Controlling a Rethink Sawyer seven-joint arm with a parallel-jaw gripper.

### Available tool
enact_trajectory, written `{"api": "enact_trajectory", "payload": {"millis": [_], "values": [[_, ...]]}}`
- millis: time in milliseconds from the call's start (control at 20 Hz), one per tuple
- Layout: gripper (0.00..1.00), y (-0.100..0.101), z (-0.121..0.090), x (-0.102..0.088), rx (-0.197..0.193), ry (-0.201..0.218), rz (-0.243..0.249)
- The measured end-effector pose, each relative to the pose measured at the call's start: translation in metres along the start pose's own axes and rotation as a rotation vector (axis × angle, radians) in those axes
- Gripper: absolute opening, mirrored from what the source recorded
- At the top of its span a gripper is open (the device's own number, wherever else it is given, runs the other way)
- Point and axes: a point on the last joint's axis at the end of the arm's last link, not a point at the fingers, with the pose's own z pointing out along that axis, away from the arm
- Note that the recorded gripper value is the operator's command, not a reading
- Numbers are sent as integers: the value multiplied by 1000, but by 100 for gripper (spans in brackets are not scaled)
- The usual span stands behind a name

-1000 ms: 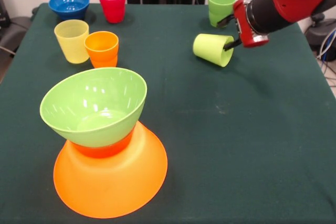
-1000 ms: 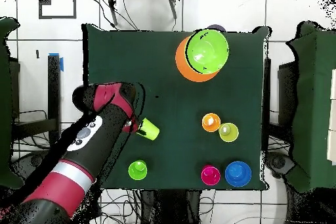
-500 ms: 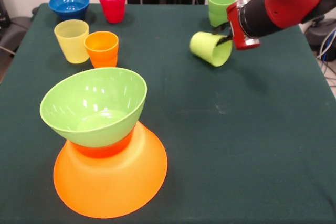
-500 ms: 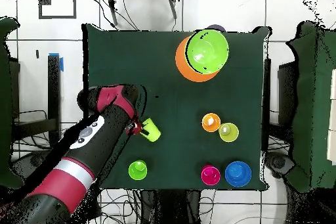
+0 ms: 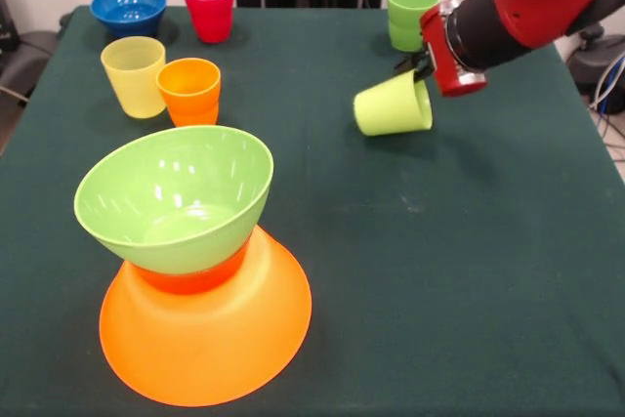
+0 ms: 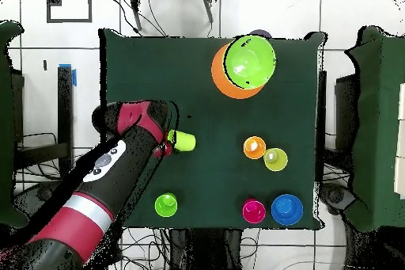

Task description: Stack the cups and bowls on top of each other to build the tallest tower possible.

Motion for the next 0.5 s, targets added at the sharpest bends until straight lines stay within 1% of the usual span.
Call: {"api": "enact_trajectory", "payload": {"millis": [150,250,300,400,500], "values": [[0,-3,-9,-28,-92,-7,45],[0,-6,-12,-43,-128,-5,71],[0,-9,-14,-57,-158,0,96],[0,-19,-16,-93,-214,16,159],[0,-30,-15,-125,-249,33,215]]}}
